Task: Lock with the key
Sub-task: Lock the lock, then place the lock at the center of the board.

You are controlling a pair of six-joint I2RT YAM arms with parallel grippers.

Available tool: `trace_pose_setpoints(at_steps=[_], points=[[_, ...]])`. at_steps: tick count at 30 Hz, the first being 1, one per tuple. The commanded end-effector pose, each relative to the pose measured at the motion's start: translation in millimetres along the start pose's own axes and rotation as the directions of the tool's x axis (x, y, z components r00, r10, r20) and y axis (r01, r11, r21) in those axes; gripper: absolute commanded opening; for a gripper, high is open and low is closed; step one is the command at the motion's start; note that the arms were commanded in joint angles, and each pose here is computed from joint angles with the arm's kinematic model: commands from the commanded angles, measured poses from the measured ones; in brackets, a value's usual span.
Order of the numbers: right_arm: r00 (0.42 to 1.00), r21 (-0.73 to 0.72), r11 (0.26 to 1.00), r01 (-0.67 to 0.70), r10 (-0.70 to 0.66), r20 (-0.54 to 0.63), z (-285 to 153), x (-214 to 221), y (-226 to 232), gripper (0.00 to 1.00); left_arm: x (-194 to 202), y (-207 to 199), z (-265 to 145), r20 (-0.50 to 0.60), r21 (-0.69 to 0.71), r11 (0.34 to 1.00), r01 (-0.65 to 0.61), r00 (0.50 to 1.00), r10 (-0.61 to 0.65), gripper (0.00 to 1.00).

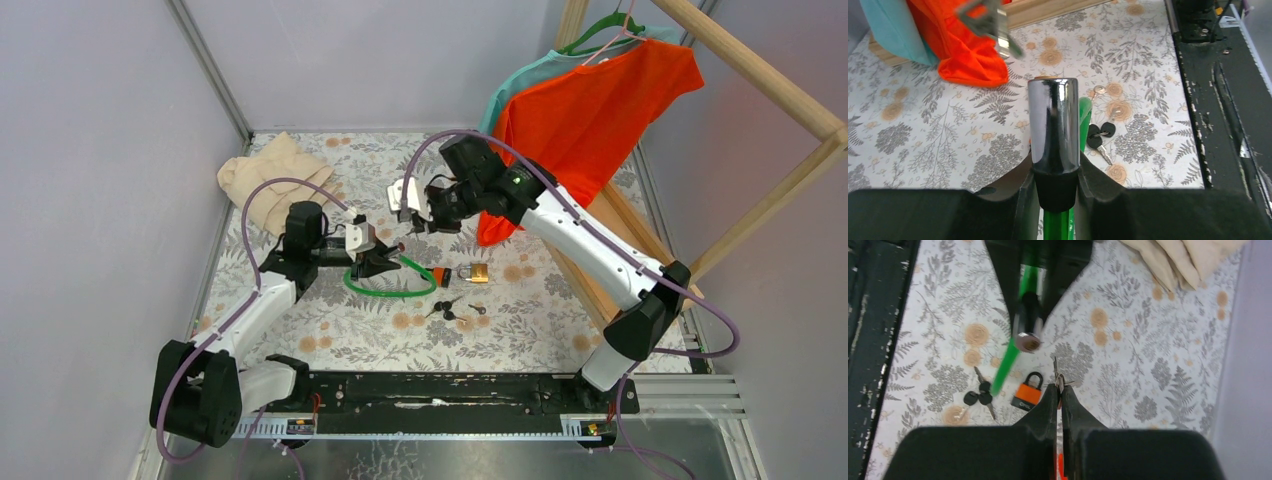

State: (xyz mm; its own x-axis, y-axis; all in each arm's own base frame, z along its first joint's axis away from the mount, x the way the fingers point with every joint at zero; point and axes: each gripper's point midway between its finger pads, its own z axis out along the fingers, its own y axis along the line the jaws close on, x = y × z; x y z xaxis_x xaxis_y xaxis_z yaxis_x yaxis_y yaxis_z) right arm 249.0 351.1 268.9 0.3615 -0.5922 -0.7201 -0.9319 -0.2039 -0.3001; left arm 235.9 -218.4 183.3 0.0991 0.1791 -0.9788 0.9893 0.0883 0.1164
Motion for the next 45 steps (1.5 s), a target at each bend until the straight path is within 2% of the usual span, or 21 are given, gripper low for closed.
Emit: trace_pose_setpoints(at_steps=[1, 5, 8, 11, 14, 18, 21, 26, 29, 34, 35, 40, 45], points=[[0.998, 0.119, 0.992, 0.040, -0.035, -0.043, -35, 2, -30, 0.00, 22, -21, -2, -0.056, 0.037, 0.995, 0.098, 0.994, -0.096, 0.00], [0.999, 0.133, 0.990, -0.050, 0.048, 0.020, -52, 3, -34, 0.00, 14, -17, -5, -0.048, 0.028, 0.993, 0.111, 0.993, -0.109, 0.00], [0.993, 0.154, 0.982, -0.109, 0.099, 0.071, -59, -4, -31, 0.00, -7, -6, -8, -0.047, -0.016, 0.980, 0.198, 0.979, -0.198, 0.00], [0.985, 0.178, 0.971, -0.162, 0.146, 0.096, -63, -3, -24, 0.00, -29, 6, -16, -0.091, -0.084, 0.955, 0.283, 0.953, -0.290, 0.00], [0.977, 0.212, 0.955, -0.206, 0.189, 0.098, -67, 2, -20, 0.00, -44, 10, -27, -0.155, -0.164, 0.914, 0.372, 0.905, -0.396, 0.00], [0.961, 0.223, 0.935, -0.276, 0.266, 0.077, -58, 19, -15, 0.00, -42, -4, -37, -0.236, -0.168, 0.867, 0.469, 0.835, -0.497, 0.00], [0.950, 0.214, 0.926, -0.310, 0.299, 0.085, -49, 26, -13, 0.00, -30, 3, -40, -0.226, -0.232, 0.809, 0.540, 0.779, -0.585, 0.00], [0.934, 0.167, 0.919, -0.357, 0.346, 0.095, -32, 35, -5, 0.00, -21, 46, -49, -0.136, -0.328, 0.745, 0.581, 0.751, -0.646, 0.00], [0.918, 0.118, 0.911, -0.395, 0.387, 0.089, -20, 41, 4, 0.01, -4, 57, -45, -0.151, -0.314, 0.671, 0.671, 0.663, -0.733, 0.01], [0.887, 0.035, 0.889, -0.456, 0.451, 0.098, -1, 46, 16, 0.01, 31, 89, -49, -0.116, -0.369, 0.575, 0.730, 0.578, -0.808, 0.07], [0.875, -0.006, 0.880, -0.476, 0.474, 0.095, 10, 46, 20, 0.01, 50, 110, -52, -0.114, -0.405, 0.544, 0.735, 0.550, -0.827, 0.11], [0.866, -0.025, 0.867, -0.498, 0.499, 0.021, 49, 53, 33, 0.03, 87, 144, -55, -0.138, -0.437, 0.517, 0.736, 0.513, -0.847, 0.18], [0.819, -0.117, 0.813, -0.570, 0.574, -0.007, 82, 52, 47, 0.04, 125, 148, -54, -0.179, -0.470, 0.490, 0.734, 0.465, -0.867, 0.27]])
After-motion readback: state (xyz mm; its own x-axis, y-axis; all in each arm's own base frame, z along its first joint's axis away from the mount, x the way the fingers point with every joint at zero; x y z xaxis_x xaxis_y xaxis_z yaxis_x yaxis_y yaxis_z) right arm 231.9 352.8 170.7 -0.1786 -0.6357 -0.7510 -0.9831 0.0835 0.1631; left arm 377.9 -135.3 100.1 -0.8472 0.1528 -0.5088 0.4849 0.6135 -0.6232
